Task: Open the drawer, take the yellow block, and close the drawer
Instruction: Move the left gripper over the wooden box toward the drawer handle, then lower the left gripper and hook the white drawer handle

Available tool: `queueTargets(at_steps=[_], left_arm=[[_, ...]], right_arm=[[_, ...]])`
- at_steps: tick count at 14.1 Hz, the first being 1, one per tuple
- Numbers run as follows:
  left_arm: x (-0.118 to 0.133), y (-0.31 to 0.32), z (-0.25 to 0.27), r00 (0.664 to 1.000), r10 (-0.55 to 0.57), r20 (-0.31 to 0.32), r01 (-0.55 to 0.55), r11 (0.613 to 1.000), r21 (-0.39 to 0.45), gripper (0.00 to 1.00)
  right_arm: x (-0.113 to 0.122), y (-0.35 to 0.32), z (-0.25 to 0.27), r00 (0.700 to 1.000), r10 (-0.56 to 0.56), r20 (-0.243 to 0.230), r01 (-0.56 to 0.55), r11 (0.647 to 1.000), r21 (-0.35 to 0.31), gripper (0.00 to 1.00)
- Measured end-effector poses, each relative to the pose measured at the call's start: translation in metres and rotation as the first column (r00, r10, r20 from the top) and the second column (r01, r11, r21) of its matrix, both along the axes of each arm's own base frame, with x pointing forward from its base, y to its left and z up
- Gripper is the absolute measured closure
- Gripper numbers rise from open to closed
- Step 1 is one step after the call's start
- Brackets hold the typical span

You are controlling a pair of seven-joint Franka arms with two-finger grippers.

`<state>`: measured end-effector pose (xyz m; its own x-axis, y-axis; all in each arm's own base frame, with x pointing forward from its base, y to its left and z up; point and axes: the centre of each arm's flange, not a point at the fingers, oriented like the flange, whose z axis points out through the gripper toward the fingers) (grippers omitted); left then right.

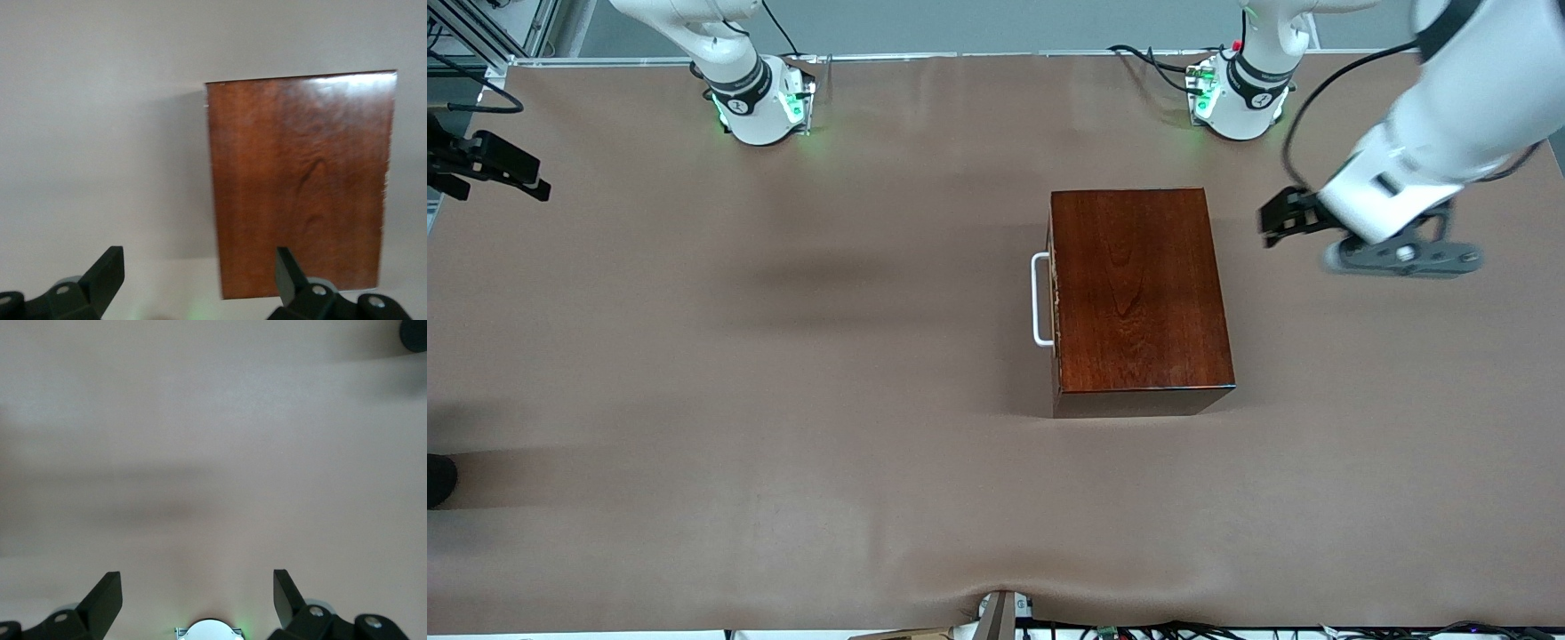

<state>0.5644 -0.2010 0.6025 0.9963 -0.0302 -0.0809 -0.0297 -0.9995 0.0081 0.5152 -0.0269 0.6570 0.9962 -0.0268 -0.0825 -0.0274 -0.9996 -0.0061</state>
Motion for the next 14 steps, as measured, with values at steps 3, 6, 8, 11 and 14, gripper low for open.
queueTargets(at_steps=[3,6,8,11,14], left_arm=[[0.002,-0.069,-0.027,0.998,0.064,-0.029,-0.064,0.998,0.0,0.0],[0.001,-0.132,-0.062,0.995,0.101,-0.024,-0.101,0.995,0.0,0.0],[-0.004,-0.174,-0.091,0.992,0.129,-0.011,-0.129,0.992,0.011,0.0],[-0.014,-0.232,-0.134,0.987,0.158,0.011,-0.158,0.987,0.043,0.0],[-0.031,-0.28,-0.164,0.986,0.138,0.092,-0.148,0.983,0.107,0.0]], right_arm=[[0.0,0.0,0.0,1.0,0.0,0.0,0.0,1.0,0.0,0.0],[0.0,0.0,0.0,1.0,0.0,-0.001,0.0,1.0,0.0,0.0],[0.0,0.0,0.0,1.0,0.0,-0.001,0.0,1.0,0.0,0.0],[0.0,0.0,0.0,1.0,0.001,-0.001,-0.001,1.0,0.0,0.0],[0.0,0.0,0.0,1.0,0.001,-0.001,-0.001,1.0,0.0,0.0]])
